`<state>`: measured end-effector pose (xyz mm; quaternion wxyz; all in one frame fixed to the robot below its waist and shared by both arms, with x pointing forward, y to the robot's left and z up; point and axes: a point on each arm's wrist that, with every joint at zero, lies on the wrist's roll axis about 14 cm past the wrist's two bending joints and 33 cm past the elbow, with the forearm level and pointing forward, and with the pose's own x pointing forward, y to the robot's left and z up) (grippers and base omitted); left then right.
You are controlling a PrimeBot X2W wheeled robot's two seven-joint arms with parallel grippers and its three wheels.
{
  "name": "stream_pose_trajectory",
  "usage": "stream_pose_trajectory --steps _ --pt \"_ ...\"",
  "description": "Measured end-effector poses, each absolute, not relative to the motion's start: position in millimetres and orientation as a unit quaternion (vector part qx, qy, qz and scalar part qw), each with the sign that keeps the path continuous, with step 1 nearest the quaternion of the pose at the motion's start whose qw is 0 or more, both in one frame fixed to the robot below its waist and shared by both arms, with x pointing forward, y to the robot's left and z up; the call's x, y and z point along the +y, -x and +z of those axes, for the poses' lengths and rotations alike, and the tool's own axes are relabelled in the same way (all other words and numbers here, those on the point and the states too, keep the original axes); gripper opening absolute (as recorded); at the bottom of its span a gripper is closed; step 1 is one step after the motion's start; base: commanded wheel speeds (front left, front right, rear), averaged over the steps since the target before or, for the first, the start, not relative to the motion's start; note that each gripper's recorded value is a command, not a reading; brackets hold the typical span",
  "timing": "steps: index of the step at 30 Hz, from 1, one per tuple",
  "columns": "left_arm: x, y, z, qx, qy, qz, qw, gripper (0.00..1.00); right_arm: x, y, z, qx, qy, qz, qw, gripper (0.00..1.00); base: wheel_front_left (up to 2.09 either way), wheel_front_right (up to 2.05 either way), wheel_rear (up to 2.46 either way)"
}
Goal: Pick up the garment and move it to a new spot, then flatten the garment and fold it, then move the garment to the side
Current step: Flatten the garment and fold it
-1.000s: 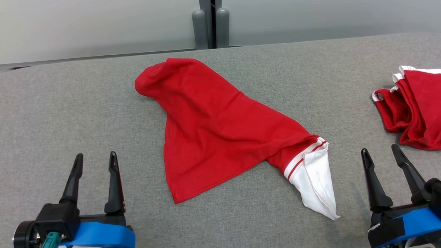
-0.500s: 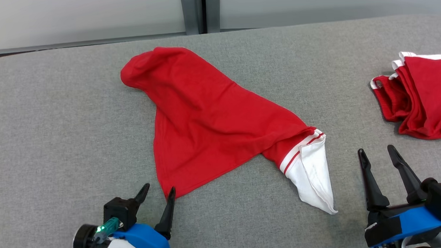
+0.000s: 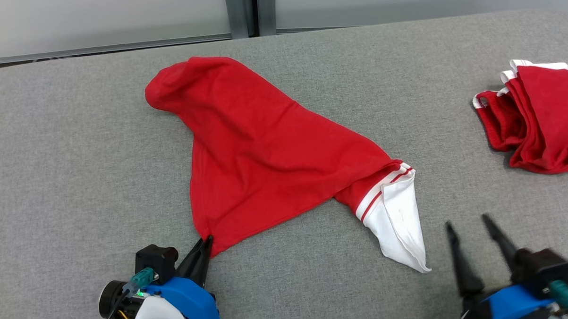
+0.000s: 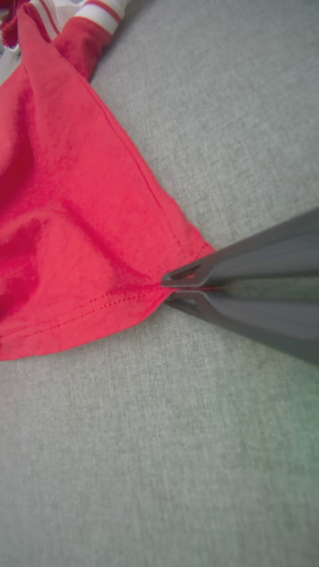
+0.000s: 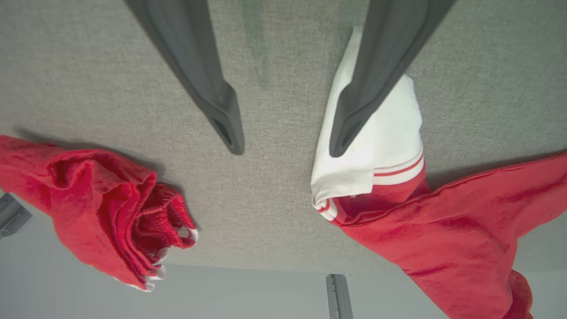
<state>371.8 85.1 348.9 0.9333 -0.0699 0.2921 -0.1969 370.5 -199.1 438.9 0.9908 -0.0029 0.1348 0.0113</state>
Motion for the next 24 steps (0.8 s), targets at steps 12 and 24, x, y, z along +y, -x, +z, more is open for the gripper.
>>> stream_pose_trajectory --steps 12,24 --pt "84.5 -380.8 344.9 0.284 0.074 -0.194 0.936 0.00 -147.2 -339.8 388.3 0.224 -0.027 0.083 0.971 1.00 0.00 0.00 0.00" --pt "96.6 -395.3 355.5 0.243 0.085 -0.165 0.952 0.00 -161.5 -357.8 393.9 0.200 -0.035 0.059 0.977 0.00 0.00 0.00 0.00"
